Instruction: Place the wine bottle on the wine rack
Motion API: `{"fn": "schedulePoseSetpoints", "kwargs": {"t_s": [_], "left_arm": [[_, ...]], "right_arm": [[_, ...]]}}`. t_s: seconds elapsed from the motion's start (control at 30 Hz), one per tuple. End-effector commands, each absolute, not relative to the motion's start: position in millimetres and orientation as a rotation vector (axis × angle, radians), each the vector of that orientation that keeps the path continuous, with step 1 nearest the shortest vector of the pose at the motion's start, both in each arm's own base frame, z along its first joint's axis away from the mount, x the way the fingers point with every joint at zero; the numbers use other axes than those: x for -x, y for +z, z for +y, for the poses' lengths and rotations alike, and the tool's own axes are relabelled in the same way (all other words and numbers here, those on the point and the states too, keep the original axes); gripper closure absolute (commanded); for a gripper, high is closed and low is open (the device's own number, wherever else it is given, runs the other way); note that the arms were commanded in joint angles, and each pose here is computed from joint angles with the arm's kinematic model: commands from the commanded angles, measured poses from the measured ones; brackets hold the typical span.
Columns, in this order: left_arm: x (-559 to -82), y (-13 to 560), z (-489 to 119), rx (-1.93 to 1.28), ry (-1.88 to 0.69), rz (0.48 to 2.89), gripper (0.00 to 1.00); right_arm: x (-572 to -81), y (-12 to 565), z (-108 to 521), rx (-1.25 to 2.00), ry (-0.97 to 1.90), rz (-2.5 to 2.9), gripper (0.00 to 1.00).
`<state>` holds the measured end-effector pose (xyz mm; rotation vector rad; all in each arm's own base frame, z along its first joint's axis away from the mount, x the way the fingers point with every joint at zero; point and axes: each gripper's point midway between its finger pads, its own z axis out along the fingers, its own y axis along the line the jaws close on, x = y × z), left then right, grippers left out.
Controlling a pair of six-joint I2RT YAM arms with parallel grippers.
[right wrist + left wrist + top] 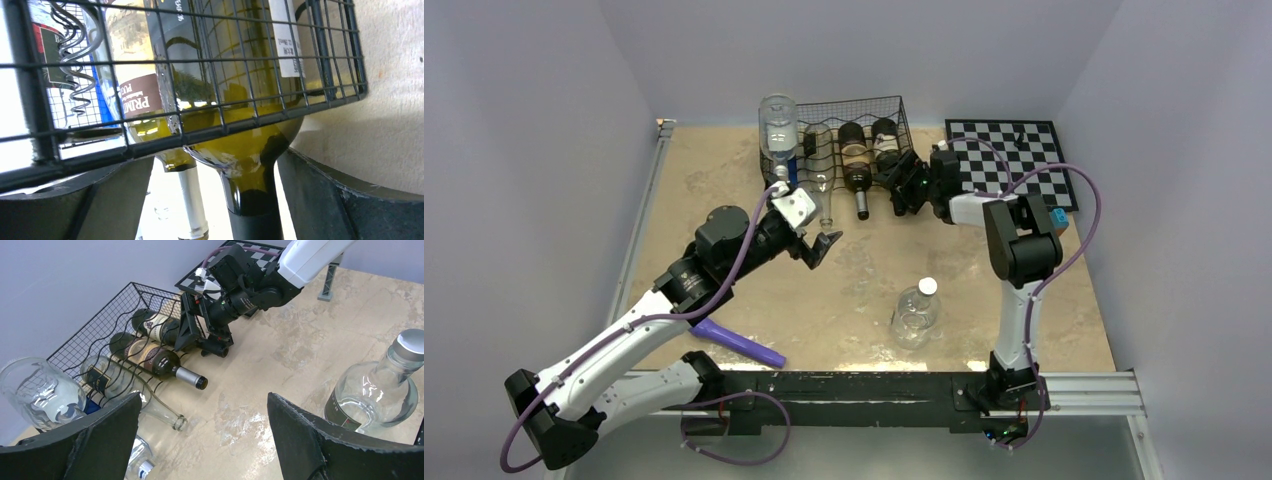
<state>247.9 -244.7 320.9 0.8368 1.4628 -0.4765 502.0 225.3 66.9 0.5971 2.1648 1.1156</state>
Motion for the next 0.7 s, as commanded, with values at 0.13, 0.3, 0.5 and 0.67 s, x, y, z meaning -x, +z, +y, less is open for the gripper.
{"fn": "schedulePoseSetpoints", "kwargs": {"t_s": [0.13,0.3,0.5,0.67], "left_arm": [[-243,347,-246,-0.797,-0.521,1.406,0.01],[-241,353,-242,-0.777,-0.517,1.375,0.01],[-241,361,-235,-0.727,-0.512,1.374,0.01],[-239,364,-229,-0.653,-0.547,1.414,0.01]], "right_arm": [[-497,109,207,-0.594,1.003,2.165,0.02],[-478,124,196,-0.523,0.924,2.185,0.02],[-450,148,183,-0.423,0.847,2.189,0.01],[-422,176,148,-0.354,0.606,2.219,0.01]]}}
